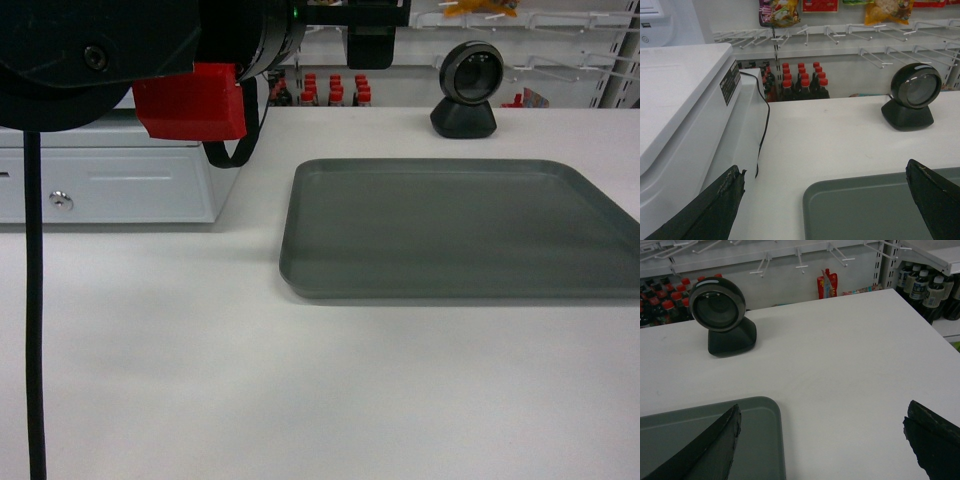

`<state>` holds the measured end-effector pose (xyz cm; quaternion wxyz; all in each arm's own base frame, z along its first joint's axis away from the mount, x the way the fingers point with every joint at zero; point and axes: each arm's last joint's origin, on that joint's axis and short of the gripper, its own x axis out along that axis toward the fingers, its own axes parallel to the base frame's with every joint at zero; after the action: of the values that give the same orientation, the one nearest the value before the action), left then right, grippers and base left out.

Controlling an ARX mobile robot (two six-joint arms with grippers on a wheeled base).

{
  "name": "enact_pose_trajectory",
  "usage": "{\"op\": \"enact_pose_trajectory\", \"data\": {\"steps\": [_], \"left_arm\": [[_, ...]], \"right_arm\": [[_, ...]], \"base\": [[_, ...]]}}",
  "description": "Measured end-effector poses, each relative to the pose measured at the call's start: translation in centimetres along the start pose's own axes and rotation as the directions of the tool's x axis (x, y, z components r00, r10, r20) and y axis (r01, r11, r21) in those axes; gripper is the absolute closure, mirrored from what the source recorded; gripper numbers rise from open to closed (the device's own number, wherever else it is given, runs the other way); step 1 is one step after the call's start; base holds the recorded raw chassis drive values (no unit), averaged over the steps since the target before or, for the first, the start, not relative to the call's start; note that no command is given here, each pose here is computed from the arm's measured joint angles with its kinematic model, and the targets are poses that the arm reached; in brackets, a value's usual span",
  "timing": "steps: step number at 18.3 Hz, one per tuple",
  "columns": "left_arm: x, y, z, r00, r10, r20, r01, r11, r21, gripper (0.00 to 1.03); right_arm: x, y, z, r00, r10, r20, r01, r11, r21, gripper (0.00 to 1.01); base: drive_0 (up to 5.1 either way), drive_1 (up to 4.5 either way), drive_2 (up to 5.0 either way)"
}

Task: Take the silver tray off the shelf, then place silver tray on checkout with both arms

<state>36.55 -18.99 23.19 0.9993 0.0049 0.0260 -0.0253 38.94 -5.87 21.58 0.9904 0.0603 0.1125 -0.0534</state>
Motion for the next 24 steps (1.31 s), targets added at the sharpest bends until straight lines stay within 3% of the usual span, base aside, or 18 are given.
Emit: {"op": "enact_pose_trajectory", "data": {"steps": [3, 5, 7, 8, 9, 10, 13, 16, 17, 19, 20, 21, 24], "left_arm": [[0.2, 0.3, -0.9, 0.999, 0.012, -0.046, -0.012, 0.9999, 0.012, 0.05], [0.1, 0.4, -0.8, 1.0, 0.029, -0.01, -0.029, 0.9996, 0.008, 0.05], [-0.1, 0.4, -0.6, 0.999, 0.032, 0.01, -0.032, 0.9992, 0.025, 0.05], [-0.6, 0.9, -0.5, 0.999, 0.035, 0.04, -0.035, 0.9993, 0.007, 0.1], [-2.3, 2.6, -0.8, 0.999, 0.019, 0.037, -0.019, 0.9998, 0.005, 0.21], [-4.5, 5.1, -0.8, 0.999, 0.029, 0.022, -0.029, 0.9995, 0.011, 0.32], [-10.7, 11.4, 0.1, 0.993, 0.089, 0.072, -0.088, 0.996, -0.016, 0.63], [-14.0, 13.1, -2.2, 0.997, 0.044, 0.058, -0.044, 0.999, -0.008, 0.92], [-14.9, 13.8, -3.4, 0.998, 0.047, 0.03, -0.046, 0.9989, -0.007, 1.02], [-16.7, 14.9, -4.2, 0.997, 0.059, 0.042, -0.059, 0.9982, -0.009, 1.01], [-17.3, 15.3, -4.3, 0.996, 0.064, 0.054, -0.064, 0.9979, -0.012, 1.01], [-18.0, 15.6, -4.7, 0.997, 0.055, 0.054, -0.055, 0.9984, -0.011, 1.01], [-19.6, 16.2, -5.8, 0.998, 0.052, 0.037, -0.052, 0.9986, -0.008, 1.01]], "right_arm": [[-0.1, -0.1, -0.5, 1.0, 0.004, -0.019, -0.003, 0.9999, 0.014, 0.03], [-0.3, 0.0, -0.2, 1.0, 0.013, -0.004, -0.013, 0.9997, 0.02, 0.03], [-0.9, 0.3, 0.4, 0.999, 0.035, 0.037, -0.036, 0.9991, 0.023, 0.04], [-2.0, 0.6, 0.7, 0.986, 0.086, 0.145, -0.084, 0.9962, -0.024, 0.13], [-4.2, 1.2, 0.4, 0.974, 0.107, 0.198, -0.094, 0.9928, -0.073, 0.24], [-6.8, 1.6, -0.1, 0.973, 0.117, 0.199, -0.099, 0.9902, -0.099, 0.35], [-13.2, 2.1, -1.6, 0.977, 0.115, 0.18, -0.095, 0.9884, -0.119, 0.66], [-18.0, 2.3, -3.4, 0.97, 0.122, 0.21, -0.097, 0.9873, -0.126, 0.95], [-18.9, 2.2, -3.8, 0.965, 0.112, 0.236, -0.083, 0.9885, -0.127, 0.99], [-19.9, 2.8, -5.6, 0.97, 0.108, 0.216, -0.081, 0.9887, -0.126, 0.99], [-20.3, 3.2, -6.5, 0.971, 0.127, 0.201, -0.102, 0.9862, -0.131, 0.99], [-20.9, 3.2, -7.1, 0.97, 0.139, 0.201, -0.113, 0.9846, -0.133, 0.99], [-22.0, 2.8, -7.9, 0.969, 0.118, 0.218, -0.092, 0.9874, -0.129, 0.99]], "base": [[0.0, 0.0, 0.0], [0.0, 0.0, 0.0], [0.0, 0.0, 0.0], [0.0, 0.0, 0.0], [0.0, 0.0, 0.0], [0.0, 0.0, 0.0], [0.0, 0.0, 0.0], [0.0, 0.0, 0.0], [0.0, 0.0, 0.0], [0.0, 0.0, 0.0], [0.0, 0.0, 0.0], [0.0, 0.0, 0.0], [0.0, 0.0, 0.0]]}}
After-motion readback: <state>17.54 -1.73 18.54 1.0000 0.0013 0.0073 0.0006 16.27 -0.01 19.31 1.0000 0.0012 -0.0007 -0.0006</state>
